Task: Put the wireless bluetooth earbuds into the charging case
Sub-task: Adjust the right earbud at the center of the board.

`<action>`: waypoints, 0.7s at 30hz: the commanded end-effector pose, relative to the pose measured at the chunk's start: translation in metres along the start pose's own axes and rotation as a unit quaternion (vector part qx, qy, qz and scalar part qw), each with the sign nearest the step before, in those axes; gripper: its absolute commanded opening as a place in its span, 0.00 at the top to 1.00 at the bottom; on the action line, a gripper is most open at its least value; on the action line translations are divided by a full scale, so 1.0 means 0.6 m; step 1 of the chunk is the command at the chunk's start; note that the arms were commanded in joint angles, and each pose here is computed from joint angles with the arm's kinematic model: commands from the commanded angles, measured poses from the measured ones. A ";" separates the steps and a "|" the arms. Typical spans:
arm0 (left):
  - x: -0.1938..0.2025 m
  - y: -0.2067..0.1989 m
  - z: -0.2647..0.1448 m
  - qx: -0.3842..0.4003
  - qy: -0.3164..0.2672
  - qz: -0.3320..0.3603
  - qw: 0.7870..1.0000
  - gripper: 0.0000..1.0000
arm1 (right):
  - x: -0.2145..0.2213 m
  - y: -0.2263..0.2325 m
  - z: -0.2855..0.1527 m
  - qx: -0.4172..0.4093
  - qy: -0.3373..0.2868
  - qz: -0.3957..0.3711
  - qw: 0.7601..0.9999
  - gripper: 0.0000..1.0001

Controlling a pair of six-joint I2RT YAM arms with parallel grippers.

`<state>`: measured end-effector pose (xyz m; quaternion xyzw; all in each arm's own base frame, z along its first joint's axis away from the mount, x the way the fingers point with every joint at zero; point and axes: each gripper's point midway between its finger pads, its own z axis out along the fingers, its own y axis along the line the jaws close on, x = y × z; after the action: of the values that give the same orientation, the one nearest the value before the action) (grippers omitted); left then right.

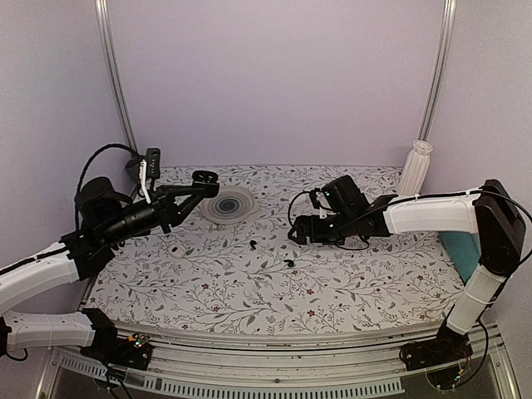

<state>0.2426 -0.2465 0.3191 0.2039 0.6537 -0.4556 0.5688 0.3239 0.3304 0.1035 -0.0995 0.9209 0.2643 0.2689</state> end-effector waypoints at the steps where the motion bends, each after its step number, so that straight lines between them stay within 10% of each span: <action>1: -0.025 -0.009 0.001 0.011 -0.016 0.003 1.000 1.00 | 0.000 0.011 -0.019 -0.018 0.001 0.017 1.000 0.03; 21: -0.024 -0.005 -0.029 -0.008 -0.038 0.001 0.999 1.00 | 0.055 0.022 -0.026 -0.002 0.027 0.088 0.996 0.15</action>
<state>0.2350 -0.2385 0.3330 0.1942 0.6393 -0.4625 0.5828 0.2963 0.3406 0.1002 -0.0632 0.9287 0.2849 0.2290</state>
